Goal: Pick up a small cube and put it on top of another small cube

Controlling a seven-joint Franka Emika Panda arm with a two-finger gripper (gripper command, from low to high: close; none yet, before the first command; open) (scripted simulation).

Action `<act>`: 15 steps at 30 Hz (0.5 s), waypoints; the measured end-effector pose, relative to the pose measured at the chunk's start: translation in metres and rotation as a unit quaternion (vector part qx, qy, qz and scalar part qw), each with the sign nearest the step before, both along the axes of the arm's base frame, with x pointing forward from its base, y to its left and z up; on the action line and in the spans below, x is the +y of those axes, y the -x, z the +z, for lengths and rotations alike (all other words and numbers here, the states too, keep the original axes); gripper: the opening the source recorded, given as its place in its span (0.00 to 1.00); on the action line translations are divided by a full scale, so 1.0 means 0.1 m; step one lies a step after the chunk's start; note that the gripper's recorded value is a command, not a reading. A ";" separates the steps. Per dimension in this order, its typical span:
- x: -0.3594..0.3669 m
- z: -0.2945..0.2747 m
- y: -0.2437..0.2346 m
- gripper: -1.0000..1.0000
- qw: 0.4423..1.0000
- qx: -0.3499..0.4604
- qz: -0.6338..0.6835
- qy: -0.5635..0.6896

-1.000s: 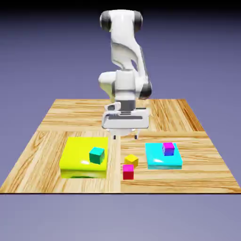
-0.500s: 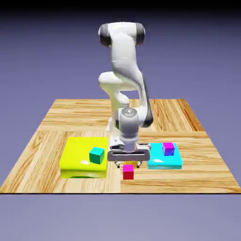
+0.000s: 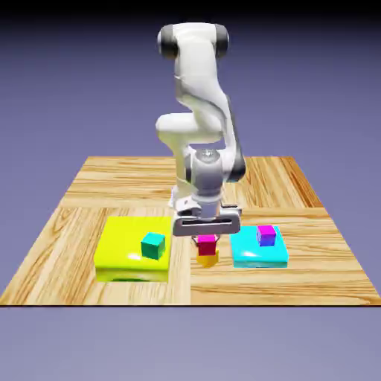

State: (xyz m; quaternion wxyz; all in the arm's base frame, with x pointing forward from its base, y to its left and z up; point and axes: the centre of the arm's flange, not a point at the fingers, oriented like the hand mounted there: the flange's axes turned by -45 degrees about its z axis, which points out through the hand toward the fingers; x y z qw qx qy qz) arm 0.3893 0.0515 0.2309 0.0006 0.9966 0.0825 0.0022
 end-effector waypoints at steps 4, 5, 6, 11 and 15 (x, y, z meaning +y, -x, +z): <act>0.05 0.16 0.34 0.00 0.999 0.000 0.047 -0.001; 0.05 0.16 0.34 0.00 0.999 0.000 0.047 -0.001; 0.05 0.07 0.33 0.00 0.999 0.000 0.047 -0.001; 0.05 -0.40 0.33 0.00 0.999 0.000 0.047 0.000; 0.05 -0.54 0.34 1.00 0.999 0.000 0.047 -0.001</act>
